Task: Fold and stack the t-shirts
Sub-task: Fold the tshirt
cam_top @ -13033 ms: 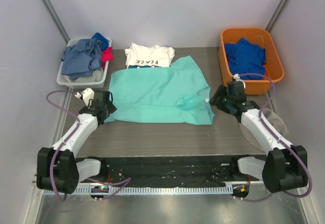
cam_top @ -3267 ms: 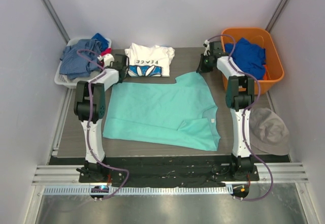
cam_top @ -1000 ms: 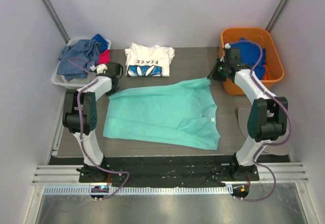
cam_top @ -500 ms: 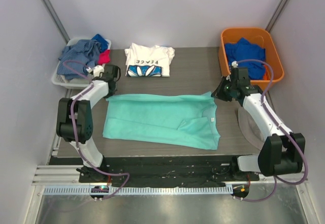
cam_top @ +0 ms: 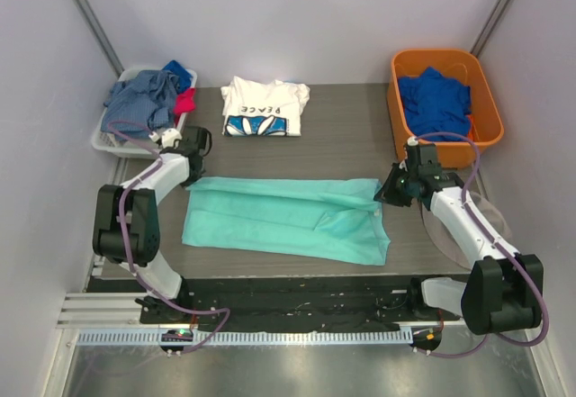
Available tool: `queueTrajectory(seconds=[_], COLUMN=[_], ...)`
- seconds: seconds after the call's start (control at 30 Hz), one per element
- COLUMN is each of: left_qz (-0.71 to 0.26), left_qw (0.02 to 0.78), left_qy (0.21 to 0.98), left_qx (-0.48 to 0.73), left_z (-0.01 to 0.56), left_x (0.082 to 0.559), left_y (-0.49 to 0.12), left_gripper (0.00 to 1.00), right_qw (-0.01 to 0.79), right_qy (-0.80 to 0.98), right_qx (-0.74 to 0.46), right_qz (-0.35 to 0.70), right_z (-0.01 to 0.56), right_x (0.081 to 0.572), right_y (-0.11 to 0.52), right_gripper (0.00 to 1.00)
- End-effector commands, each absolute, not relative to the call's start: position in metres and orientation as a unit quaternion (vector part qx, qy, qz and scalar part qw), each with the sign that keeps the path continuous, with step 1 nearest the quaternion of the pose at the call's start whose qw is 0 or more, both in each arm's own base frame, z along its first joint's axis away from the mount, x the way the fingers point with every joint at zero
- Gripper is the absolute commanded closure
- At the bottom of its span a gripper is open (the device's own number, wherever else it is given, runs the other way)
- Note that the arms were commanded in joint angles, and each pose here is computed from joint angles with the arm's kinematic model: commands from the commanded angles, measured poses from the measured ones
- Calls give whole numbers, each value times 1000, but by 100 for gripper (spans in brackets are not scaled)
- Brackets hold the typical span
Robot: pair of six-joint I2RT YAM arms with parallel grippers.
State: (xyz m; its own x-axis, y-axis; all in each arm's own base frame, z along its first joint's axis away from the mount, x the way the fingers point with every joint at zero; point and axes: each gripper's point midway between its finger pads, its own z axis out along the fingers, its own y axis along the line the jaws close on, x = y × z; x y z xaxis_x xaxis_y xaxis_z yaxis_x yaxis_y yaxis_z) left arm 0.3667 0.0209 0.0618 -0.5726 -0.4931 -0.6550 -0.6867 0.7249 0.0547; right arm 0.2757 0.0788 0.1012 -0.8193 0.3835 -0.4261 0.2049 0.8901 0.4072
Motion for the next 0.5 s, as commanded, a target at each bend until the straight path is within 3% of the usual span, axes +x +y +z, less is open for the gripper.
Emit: queueTrajectory(seconds=[0.0, 0.47], left_qz=[166, 170], left_qw=[335, 312], left_qy=[858, 867], left_qx=[-354, -349], left_z=[73, 57], left_x=[360, 348], left_y=[30, 26], left_gripper=[100, 100], right_qw=[268, 260], right_qy=[935, 937], right_qx=[153, 154], right_qz=[178, 175], right_z=[104, 93], right_x=[273, 272], right_y=[79, 79], right_gripper=[99, 99])
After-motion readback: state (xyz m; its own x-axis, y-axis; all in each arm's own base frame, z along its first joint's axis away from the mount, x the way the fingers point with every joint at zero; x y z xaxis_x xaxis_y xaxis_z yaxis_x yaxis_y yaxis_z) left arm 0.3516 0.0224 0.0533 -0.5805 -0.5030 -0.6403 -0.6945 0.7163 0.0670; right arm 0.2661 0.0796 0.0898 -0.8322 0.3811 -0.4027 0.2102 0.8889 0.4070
